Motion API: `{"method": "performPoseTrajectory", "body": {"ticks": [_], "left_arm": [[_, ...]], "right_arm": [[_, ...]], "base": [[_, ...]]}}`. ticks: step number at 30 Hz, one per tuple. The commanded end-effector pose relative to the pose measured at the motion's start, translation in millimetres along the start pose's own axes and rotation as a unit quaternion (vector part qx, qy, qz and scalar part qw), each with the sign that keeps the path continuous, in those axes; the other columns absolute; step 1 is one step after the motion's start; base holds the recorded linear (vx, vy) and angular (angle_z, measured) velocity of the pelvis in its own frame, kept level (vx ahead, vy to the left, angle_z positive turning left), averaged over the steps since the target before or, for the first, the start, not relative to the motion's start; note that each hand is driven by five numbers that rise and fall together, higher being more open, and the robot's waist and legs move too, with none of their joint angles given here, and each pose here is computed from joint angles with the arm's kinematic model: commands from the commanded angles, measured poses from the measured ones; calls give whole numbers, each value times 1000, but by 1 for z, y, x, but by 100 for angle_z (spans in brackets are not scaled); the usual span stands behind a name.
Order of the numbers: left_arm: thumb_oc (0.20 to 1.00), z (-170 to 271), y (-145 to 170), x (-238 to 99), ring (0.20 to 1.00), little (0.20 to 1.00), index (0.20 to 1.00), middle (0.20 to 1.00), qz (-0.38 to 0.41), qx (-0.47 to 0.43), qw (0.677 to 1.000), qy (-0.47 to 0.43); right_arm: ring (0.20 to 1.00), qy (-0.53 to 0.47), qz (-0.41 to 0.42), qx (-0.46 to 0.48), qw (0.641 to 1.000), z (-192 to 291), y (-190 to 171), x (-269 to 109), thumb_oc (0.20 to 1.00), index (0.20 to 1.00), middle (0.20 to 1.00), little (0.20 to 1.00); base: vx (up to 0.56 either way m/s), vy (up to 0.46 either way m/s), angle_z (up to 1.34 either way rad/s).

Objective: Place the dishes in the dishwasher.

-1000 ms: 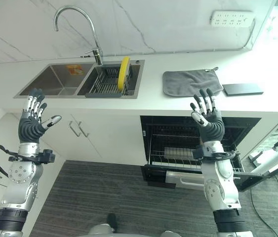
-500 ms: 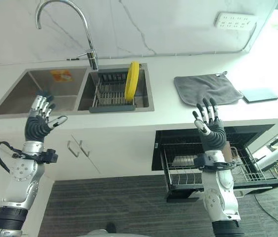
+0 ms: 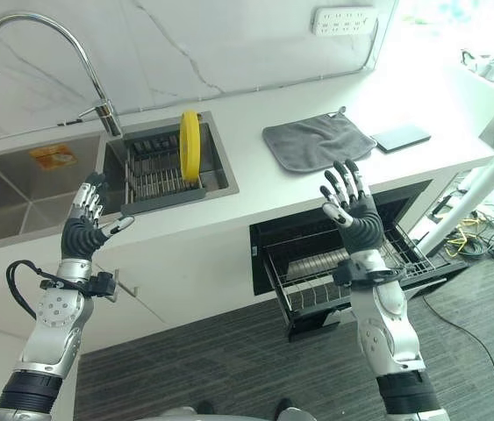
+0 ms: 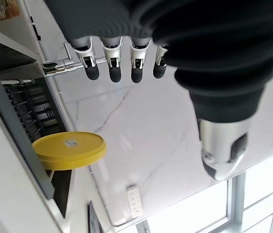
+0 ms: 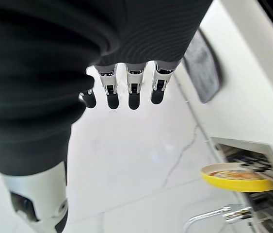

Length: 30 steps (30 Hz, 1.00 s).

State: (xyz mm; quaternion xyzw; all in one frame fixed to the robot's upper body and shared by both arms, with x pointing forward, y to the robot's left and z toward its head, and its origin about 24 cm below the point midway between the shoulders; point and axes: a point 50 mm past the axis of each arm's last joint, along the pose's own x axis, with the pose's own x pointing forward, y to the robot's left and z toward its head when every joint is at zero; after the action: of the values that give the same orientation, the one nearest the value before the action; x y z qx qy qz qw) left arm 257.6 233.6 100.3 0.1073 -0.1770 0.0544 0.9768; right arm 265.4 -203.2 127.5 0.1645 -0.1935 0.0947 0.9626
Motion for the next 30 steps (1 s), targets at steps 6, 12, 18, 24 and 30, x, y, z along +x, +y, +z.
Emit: {"method": "performPoseTrajectory", "body": {"ticks": [6, 12, 18, 24, 30], "left_arm": [[1000, 23, 15, 2, 1000, 1000, 1000, 1000, 9, 13, 998, -60], [1000, 22, 15, -1, 1000, 1000, 1000, 1000, -1, 15, 998, -55], [1000, 26, -2, 16, 1000, 1000, 1000, 1000, -38, 22, 997, -67], [1000, 28, 8, 14, 1000, 1000, 1000, 1000, -20, 36, 997, -69], [1000, 28, 12, 6, 1000, 1000, 1000, 1000, -19, 38, 997, -62]], "right_arm": [[1000, -36, 44, -25, 998, 13, 11, 4, 1000, 1000, 1000, 1000], [1000, -24, 47, -24, 998, 13, 8, -4, 1000, 1000, 1000, 1000], [1000, -34, 31, 7, 999, 7, 15, -1, 1000, 1000, 1000, 1000], [1000, -29, 46, 14, 998, 0, 22, 4, 1000, 1000, 1000, 1000], [1000, -25, 51, 13, 998, 0, 27, 5, 1000, 1000, 1000, 1000]], "base": [[287, 298, -32], [260, 335, -48], [209, 313, 1], [22, -19, -33], [3, -85, -21]]}}
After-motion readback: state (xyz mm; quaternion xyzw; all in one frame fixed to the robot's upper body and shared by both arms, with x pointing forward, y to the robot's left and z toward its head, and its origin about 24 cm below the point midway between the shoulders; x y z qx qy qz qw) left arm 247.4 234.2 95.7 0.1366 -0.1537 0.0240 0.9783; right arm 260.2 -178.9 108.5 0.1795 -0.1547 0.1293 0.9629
